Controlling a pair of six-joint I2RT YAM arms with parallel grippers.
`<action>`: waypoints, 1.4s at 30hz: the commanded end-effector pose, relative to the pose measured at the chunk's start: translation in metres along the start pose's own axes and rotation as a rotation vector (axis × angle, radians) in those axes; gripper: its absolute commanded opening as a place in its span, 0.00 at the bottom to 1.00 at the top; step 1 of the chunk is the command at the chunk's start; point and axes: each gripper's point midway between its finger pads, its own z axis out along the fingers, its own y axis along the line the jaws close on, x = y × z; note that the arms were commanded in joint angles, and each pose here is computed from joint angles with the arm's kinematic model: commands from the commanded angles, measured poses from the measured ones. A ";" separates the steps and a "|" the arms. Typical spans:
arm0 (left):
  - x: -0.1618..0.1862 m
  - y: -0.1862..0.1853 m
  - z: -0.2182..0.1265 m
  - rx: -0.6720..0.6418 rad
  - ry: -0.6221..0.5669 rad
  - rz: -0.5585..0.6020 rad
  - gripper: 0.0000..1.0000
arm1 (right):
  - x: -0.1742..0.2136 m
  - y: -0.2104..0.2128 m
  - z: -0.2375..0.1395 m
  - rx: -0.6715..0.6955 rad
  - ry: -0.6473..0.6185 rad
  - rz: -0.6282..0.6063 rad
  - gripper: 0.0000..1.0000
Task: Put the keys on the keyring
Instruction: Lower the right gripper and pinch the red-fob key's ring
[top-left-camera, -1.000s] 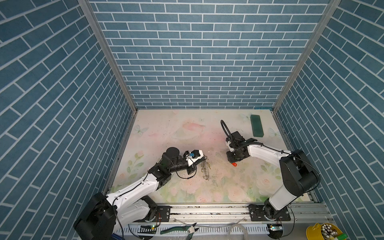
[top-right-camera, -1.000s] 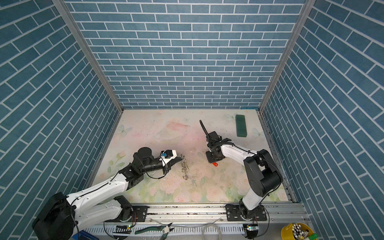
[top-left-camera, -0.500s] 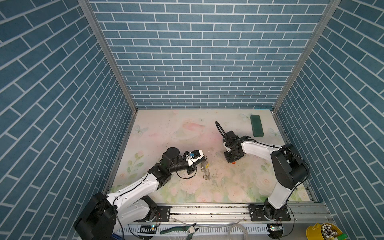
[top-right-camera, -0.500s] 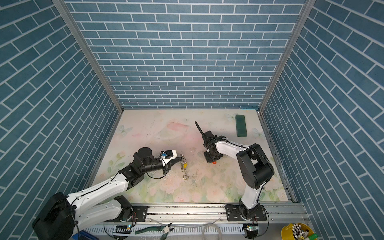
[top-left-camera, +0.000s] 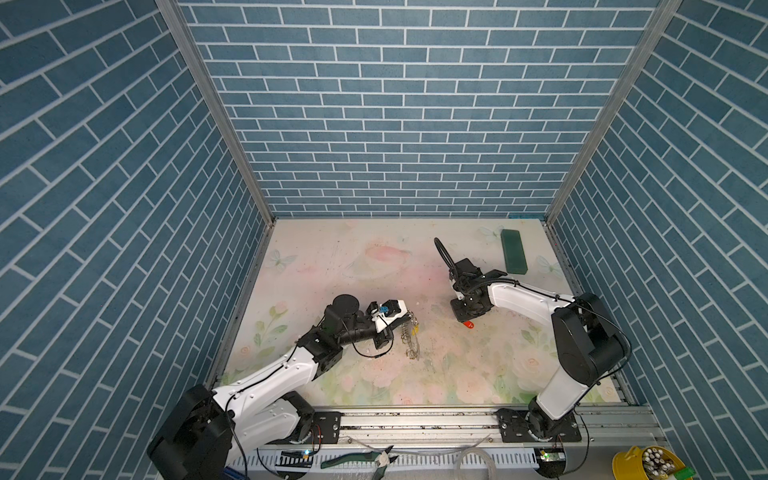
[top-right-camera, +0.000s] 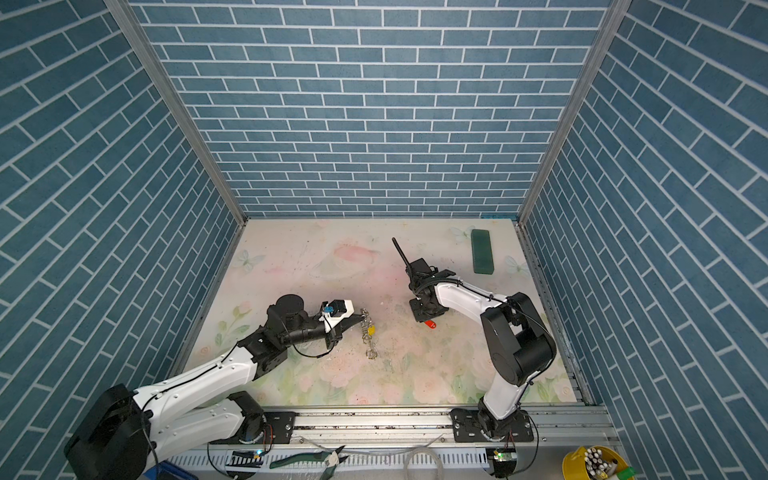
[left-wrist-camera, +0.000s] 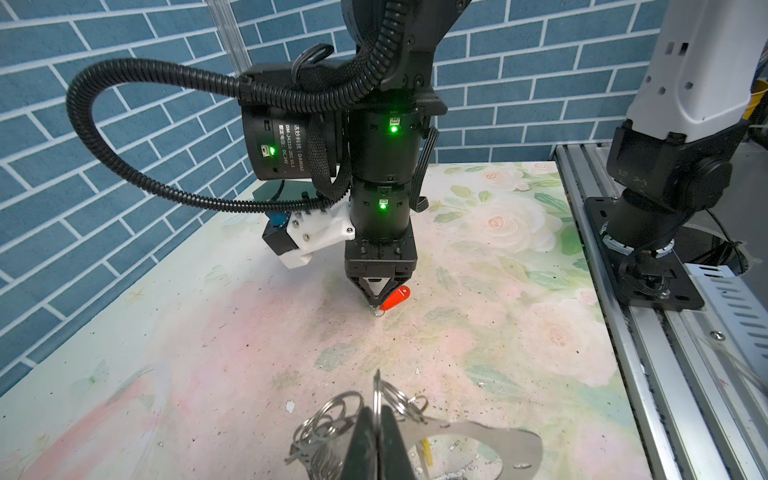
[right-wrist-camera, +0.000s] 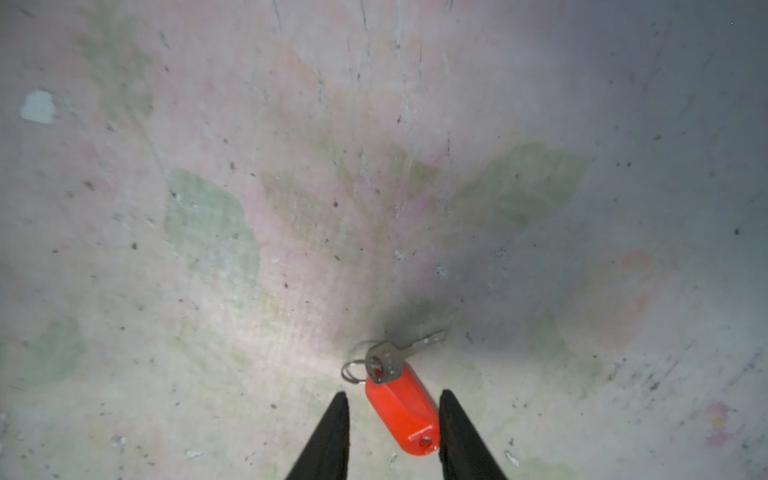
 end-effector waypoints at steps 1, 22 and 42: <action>-0.004 0.000 -0.001 -0.004 -0.015 0.025 0.00 | -0.013 0.011 -0.010 0.001 -0.035 0.131 0.35; -0.004 0.000 -0.002 -0.012 -0.022 0.031 0.00 | 0.004 -0.005 0.009 0.381 0.072 0.149 0.31; -0.003 0.002 -0.001 -0.020 -0.019 0.027 0.00 | 0.016 -0.016 0.001 0.423 0.045 0.174 0.17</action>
